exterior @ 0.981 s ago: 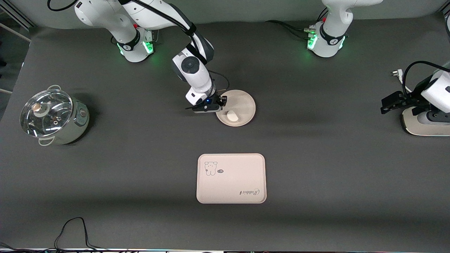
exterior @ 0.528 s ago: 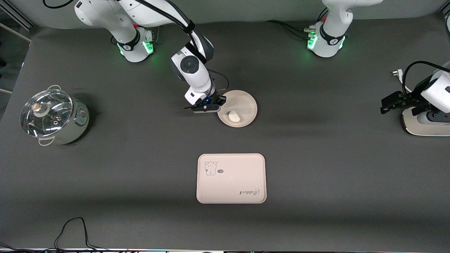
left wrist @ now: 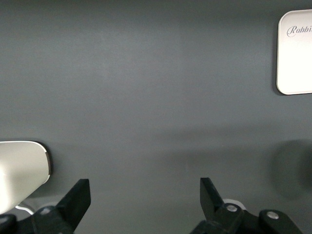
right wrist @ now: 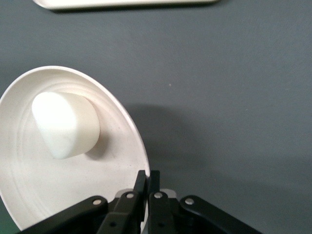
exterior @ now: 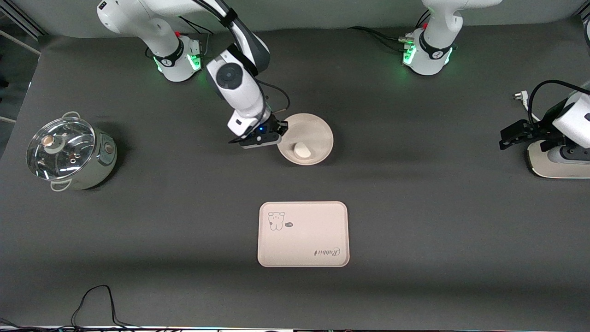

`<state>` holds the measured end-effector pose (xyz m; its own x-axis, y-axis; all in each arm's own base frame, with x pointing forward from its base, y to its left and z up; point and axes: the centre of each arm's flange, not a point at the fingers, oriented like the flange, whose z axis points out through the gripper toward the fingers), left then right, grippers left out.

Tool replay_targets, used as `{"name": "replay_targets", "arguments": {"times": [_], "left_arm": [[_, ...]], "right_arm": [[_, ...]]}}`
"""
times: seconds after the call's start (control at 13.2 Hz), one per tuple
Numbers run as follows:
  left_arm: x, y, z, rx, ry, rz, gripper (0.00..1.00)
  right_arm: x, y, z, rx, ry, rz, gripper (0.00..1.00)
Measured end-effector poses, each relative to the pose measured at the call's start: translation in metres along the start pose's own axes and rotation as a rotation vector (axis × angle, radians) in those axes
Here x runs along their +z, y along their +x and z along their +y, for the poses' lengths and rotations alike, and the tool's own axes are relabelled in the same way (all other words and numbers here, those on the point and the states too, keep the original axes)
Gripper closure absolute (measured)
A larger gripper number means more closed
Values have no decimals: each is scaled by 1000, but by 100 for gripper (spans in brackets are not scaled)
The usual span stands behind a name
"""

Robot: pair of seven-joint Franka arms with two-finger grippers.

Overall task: Place bun in plate and plate on tray
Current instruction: 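Carry the plate with the right gripper onto the white tray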

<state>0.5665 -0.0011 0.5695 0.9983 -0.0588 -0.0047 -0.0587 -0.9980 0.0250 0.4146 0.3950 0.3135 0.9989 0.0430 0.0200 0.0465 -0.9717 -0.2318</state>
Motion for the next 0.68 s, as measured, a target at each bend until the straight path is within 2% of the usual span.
{"name": "replay_targets", "arguments": {"times": [0.15,0.3,0.45,0.68], "left_arm": [[0,0,0,0,0,0,0],[0,0,0,0,0,0,0],[0,0,0,0,0,0,0],[0,0,0,0,0,1,0]], "right_arm": [[-50,-3,-3,-35,65,-23,96],[-80,-9,-6,-50,89,-24,96],[-84,-2,-1,-43,95,-14,96],[-83,60,11,-7,108,33,96]]}}
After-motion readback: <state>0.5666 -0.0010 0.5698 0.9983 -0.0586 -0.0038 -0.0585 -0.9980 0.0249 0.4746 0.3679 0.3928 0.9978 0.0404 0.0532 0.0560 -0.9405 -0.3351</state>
